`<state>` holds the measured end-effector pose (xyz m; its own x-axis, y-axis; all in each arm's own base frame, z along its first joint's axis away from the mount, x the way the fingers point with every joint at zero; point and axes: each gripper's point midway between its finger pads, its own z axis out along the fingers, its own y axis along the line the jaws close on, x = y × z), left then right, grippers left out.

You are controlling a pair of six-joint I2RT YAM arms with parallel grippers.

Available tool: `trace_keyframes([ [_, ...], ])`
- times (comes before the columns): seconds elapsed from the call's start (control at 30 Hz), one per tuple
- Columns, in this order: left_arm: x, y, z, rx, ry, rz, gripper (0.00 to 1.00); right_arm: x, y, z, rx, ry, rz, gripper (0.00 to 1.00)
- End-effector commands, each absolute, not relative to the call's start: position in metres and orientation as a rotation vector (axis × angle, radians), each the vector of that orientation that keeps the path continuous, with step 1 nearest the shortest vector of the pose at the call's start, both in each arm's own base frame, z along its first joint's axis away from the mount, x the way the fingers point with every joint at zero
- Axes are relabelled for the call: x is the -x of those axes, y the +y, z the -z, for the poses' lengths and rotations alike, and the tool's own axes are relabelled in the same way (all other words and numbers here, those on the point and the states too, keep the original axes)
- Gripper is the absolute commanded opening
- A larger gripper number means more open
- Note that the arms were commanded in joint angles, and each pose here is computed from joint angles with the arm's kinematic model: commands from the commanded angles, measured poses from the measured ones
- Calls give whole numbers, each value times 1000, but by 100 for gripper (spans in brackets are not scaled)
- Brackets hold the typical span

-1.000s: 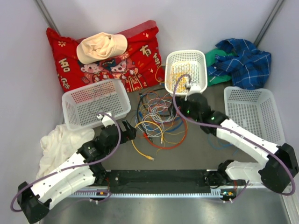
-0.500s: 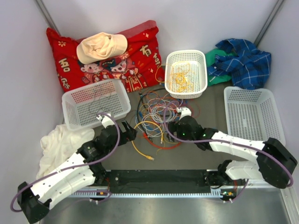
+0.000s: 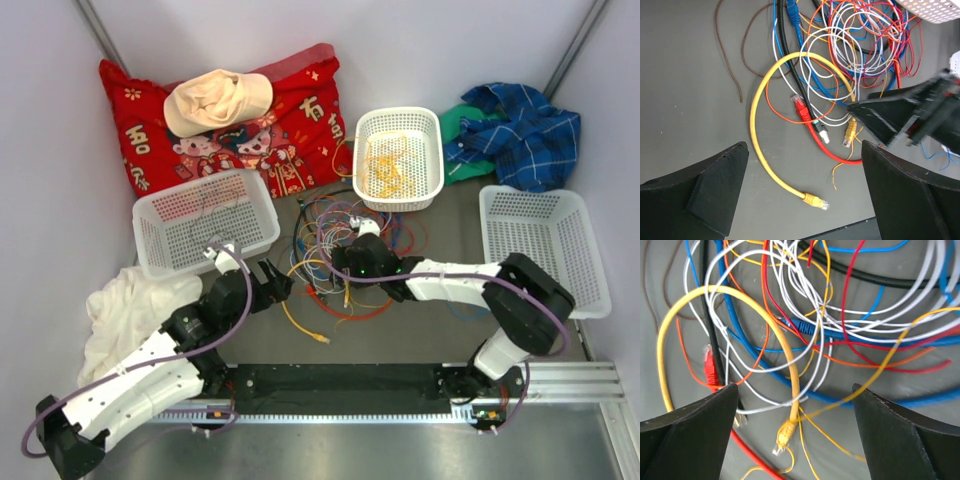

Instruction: Untangle the cables

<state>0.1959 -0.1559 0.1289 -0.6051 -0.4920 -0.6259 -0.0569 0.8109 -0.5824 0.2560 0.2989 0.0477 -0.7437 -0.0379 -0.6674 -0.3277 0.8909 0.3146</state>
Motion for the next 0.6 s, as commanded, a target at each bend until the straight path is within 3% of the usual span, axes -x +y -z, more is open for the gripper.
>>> trace_keyframes([
  [0.0,-195,-151,-136,416,2129,664,99,-266,329,-58,235,2323,-647,85],
  [0.07,-194,-149,-136,417,2125,661,99,-268,328,-56,232,2326,-638,76],
  [0.1,-194,-148,-136,420,2125,655,99,-268,327,-58,234,2320,-634,61],
  [0.17,-193,-146,-136,420,2121,649,99,-268,322,-70,240,2291,-615,43],
  [0.2,-194,-146,-136,421,2116,647,99,-267,321,-79,270,2267,-593,22],
  [0.27,-195,-145,-137,418,2107,649,99,-256,321,-113,322,2199,-537,4],
  [0.3,-196,-146,-137,416,2102,649,99,-251,322,-127,376,2161,-511,0],
  [0.57,-216,-158,-182,363,1950,715,99,-209,318,-290,437,1887,-745,0],
])
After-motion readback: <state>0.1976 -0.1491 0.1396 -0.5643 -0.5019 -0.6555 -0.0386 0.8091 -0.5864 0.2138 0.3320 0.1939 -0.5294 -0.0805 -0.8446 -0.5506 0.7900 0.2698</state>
